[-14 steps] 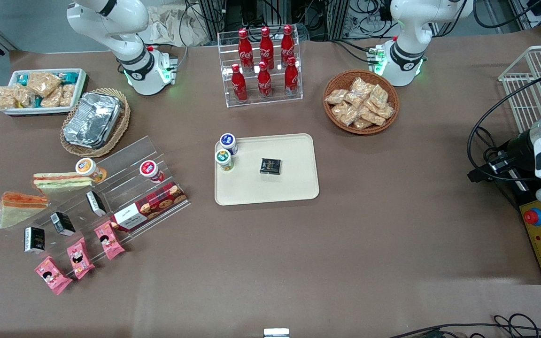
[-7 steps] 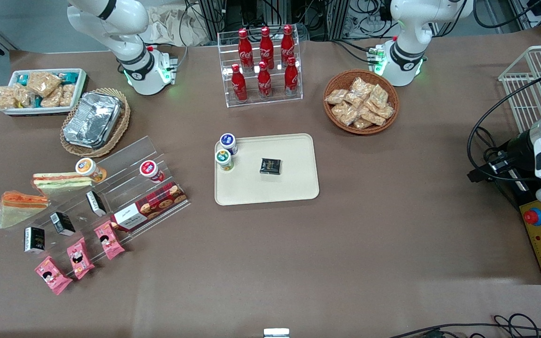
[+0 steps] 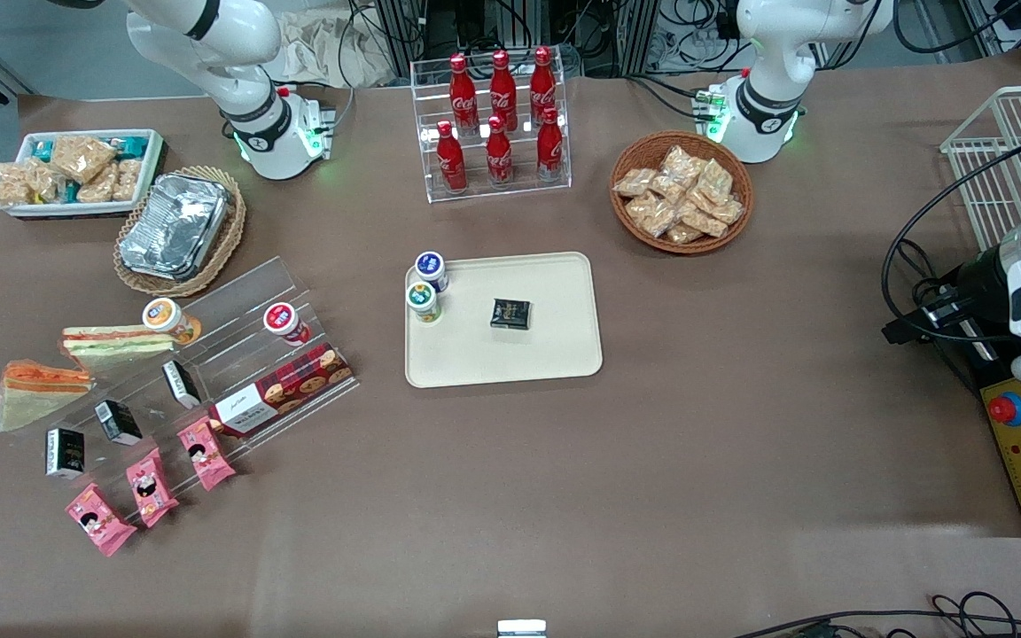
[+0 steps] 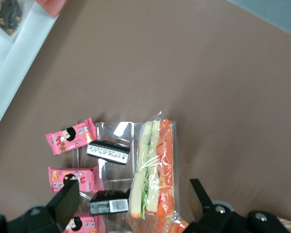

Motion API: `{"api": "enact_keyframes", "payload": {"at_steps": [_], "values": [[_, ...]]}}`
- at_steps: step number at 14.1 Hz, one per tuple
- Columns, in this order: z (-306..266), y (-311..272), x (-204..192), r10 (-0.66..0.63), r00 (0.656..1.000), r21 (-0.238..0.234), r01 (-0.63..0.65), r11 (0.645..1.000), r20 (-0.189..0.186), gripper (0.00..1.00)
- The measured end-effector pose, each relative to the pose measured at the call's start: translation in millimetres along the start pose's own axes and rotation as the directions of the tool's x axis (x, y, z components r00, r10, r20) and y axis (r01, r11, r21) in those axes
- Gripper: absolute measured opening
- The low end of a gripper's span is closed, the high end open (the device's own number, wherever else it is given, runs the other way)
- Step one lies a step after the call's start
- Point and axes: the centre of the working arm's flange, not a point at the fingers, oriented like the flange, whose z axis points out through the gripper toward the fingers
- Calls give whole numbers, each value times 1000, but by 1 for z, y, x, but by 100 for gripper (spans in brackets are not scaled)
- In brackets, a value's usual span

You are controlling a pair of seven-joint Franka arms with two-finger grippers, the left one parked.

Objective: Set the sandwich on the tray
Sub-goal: 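Lower the right gripper and grasp the wrapped cucumber-carrot sandwich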

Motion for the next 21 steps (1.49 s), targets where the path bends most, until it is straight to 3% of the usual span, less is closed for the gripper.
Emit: {"api": "enact_keyframes", "payload": {"at_steps": [7, 12, 18, 20, 21], "values": [[52, 3, -24, 81, 997, -6, -81, 997, 3, 100], [78, 11, -34, 98, 995, 4, -98, 995, -18, 100], [94, 15, -44, 93, 995, 0, -93, 996, -18, 100], [95, 15, -44, 87, 996, 1, -87, 996, -19, 96], [96, 15, -44, 76, 997, 1, -76, 997, -19, 88]]}}
